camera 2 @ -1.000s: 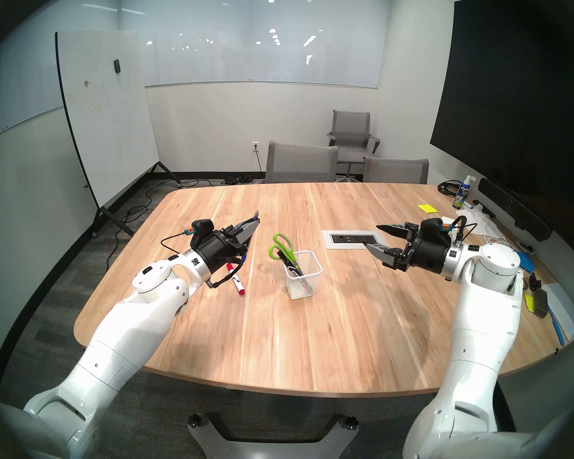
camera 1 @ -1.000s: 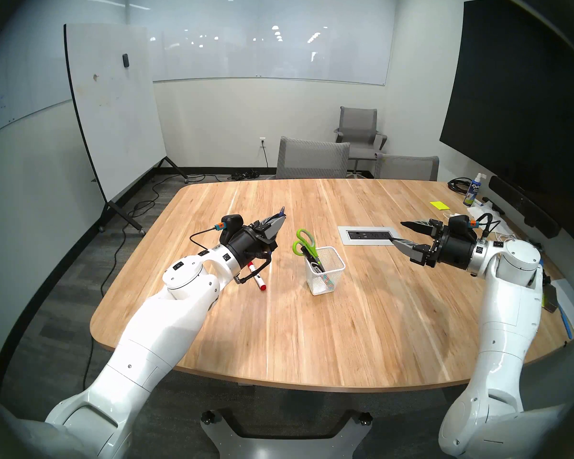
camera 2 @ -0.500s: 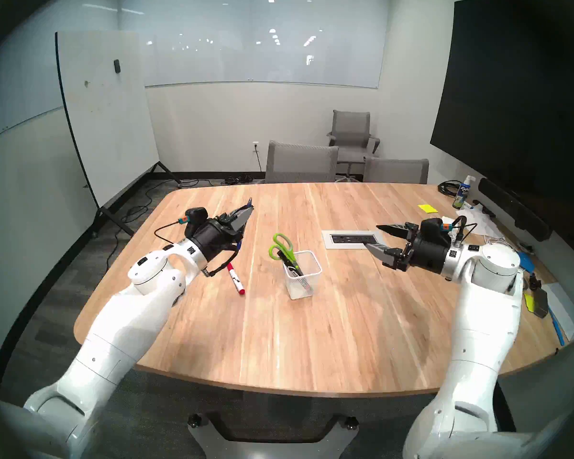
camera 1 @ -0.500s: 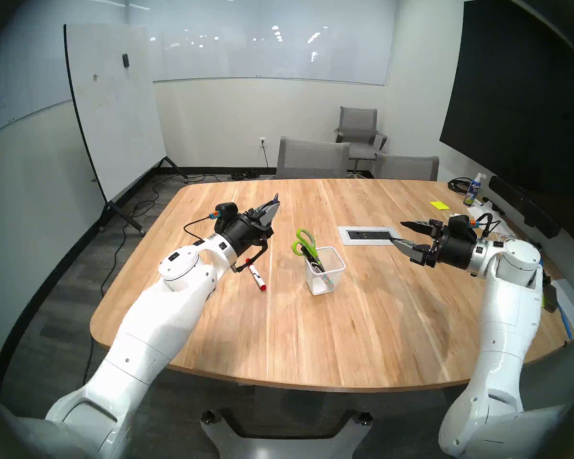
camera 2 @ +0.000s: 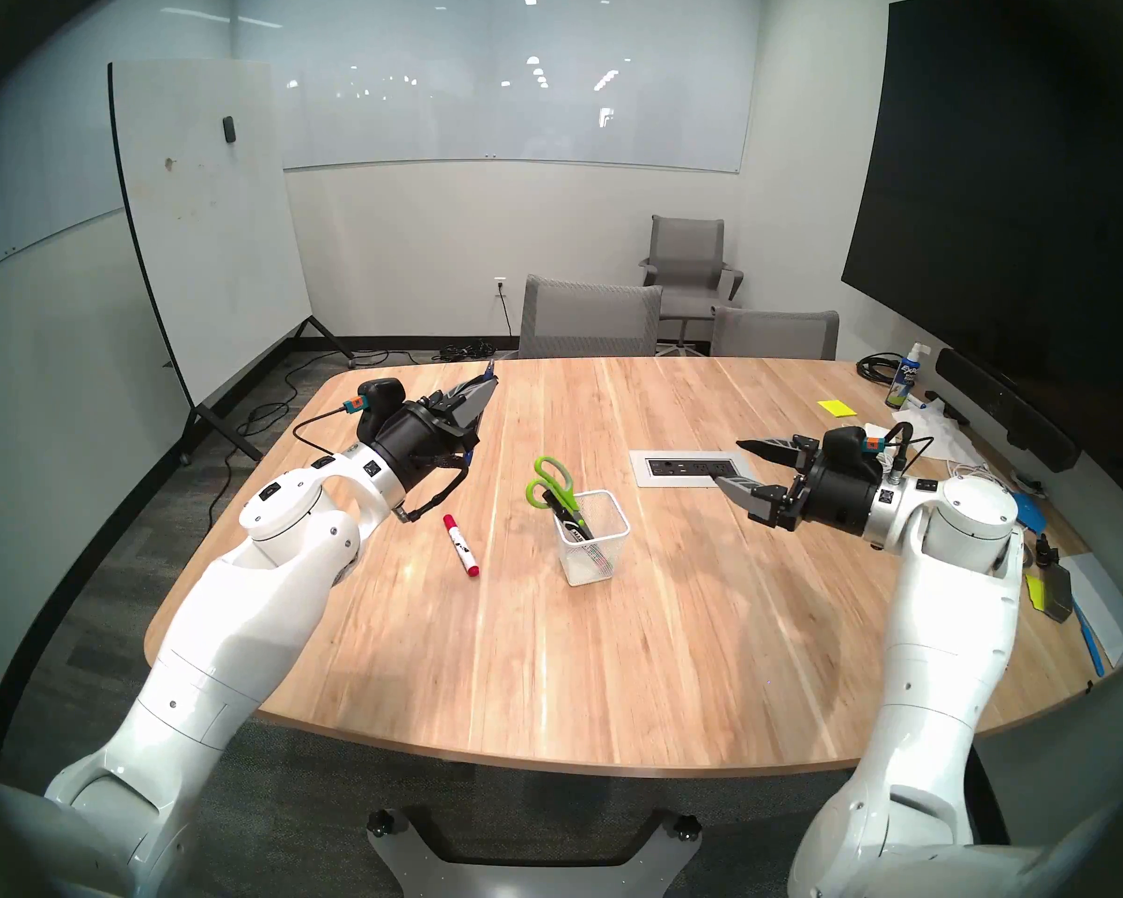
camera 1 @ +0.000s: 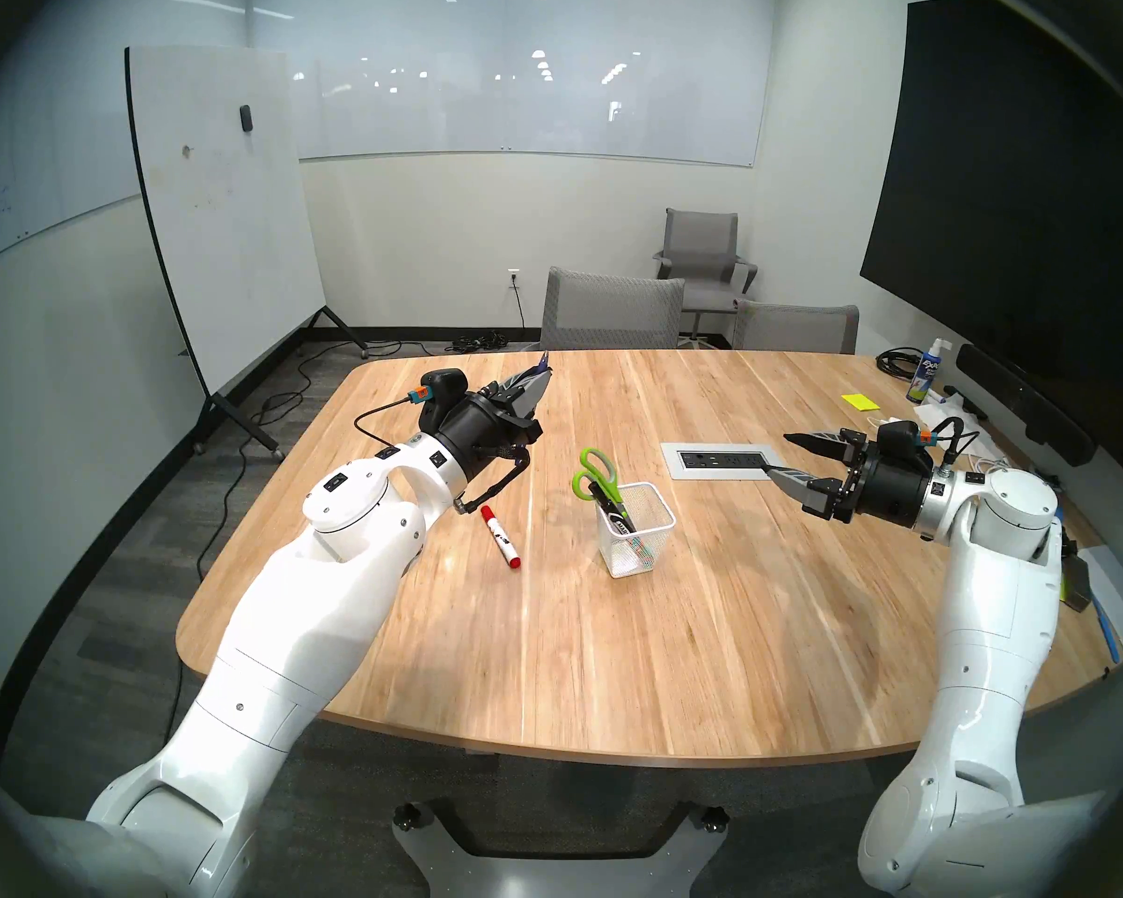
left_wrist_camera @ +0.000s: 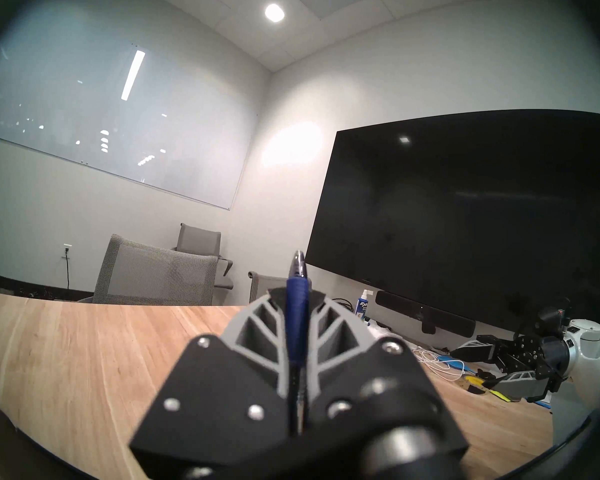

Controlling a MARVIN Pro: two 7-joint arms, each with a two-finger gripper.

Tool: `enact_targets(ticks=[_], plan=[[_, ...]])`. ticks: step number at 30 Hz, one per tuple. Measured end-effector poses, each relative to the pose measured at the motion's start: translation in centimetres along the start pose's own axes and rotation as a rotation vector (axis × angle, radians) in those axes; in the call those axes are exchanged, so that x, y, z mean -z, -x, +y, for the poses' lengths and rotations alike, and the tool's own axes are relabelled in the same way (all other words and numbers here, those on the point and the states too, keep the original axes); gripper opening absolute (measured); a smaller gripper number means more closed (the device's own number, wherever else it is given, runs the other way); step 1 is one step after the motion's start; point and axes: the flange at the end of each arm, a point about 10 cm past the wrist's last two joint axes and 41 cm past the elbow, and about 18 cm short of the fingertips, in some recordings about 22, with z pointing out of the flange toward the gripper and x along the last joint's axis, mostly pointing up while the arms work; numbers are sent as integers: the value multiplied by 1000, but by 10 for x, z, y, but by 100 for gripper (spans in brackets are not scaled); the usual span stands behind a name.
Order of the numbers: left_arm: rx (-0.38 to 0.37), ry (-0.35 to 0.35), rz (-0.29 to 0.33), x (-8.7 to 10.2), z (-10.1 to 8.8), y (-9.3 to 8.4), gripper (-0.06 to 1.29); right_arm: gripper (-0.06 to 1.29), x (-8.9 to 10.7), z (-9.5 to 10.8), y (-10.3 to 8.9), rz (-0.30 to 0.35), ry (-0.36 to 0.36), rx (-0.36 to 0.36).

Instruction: Place the pen, the marker, and the scissors into the pen holder

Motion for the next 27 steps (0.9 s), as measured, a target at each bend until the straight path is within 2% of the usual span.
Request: enact_targets(ticks=[13, 27], plan=[[27, 26, -12, -8, 12, 13, 5, 119, 0, 0, 0, 0, 0, 0], [80, 66, 32, -23, 29, 21, 5, 119, 0, 0, 0, 0, 0, 0]])
